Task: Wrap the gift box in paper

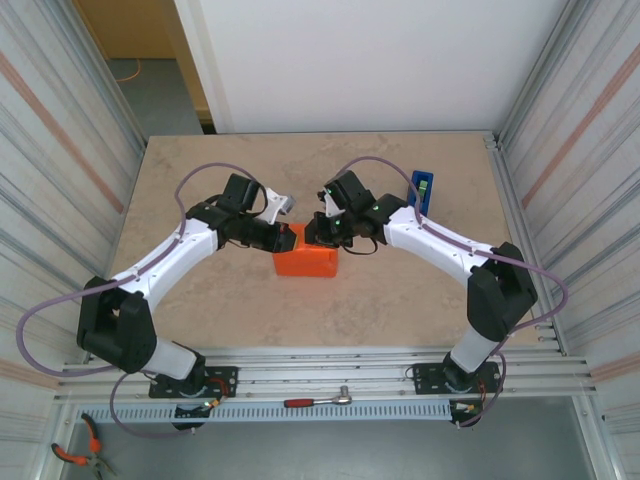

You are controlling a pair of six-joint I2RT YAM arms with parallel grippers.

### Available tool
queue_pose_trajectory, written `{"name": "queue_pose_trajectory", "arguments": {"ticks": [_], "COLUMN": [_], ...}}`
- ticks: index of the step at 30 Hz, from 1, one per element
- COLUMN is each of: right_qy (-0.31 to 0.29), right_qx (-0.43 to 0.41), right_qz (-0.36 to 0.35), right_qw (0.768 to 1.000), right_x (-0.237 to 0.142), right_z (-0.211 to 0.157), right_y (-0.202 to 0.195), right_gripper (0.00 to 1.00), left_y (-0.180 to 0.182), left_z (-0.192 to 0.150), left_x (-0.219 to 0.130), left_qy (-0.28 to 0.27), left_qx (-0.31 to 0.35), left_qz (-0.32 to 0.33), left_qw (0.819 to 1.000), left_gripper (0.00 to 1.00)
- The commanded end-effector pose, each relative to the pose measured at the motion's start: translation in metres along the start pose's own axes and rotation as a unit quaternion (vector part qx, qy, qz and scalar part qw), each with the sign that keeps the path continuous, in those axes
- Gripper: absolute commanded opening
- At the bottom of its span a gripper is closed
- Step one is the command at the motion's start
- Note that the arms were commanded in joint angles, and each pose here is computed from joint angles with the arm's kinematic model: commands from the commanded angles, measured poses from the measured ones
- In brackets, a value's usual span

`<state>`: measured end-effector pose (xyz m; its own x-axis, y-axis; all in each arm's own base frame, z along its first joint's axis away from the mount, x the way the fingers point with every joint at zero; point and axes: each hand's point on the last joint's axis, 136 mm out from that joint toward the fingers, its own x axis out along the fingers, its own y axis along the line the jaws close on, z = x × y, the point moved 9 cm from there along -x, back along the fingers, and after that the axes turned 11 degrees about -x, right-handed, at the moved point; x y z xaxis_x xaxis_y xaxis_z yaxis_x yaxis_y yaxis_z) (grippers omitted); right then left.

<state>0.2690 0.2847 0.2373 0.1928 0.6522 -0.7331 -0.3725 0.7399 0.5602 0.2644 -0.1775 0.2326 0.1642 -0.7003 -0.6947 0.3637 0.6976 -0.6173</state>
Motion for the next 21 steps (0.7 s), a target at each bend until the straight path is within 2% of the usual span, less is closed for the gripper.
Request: {"name": "queue_pose_trajectory", "arguments": {"ticks": [1,21], "right_qy": [0.047,0.082], "right_qx": [-0.003,-0.072], "right_qz": [-0.032,-0.037], "right_qw": [0.998,0.993], "right_x": [0.005,0.007], "right_z": [-0.012,-0.016], "right_y": [-0.007,0.008], "right_gripper": [0.18,0.28], "left_y": [0.01,0.012], "left_z": [-0.012,-0.013], "left_x": [0.005,0.007], "left_qy": [0.02,0.024], "left_qx": [-0.006,-0.008], "left_qz": [0.022,0.026], "left_qw": [1.0,0.999], "left_gripper": [0.02,0.0]}}
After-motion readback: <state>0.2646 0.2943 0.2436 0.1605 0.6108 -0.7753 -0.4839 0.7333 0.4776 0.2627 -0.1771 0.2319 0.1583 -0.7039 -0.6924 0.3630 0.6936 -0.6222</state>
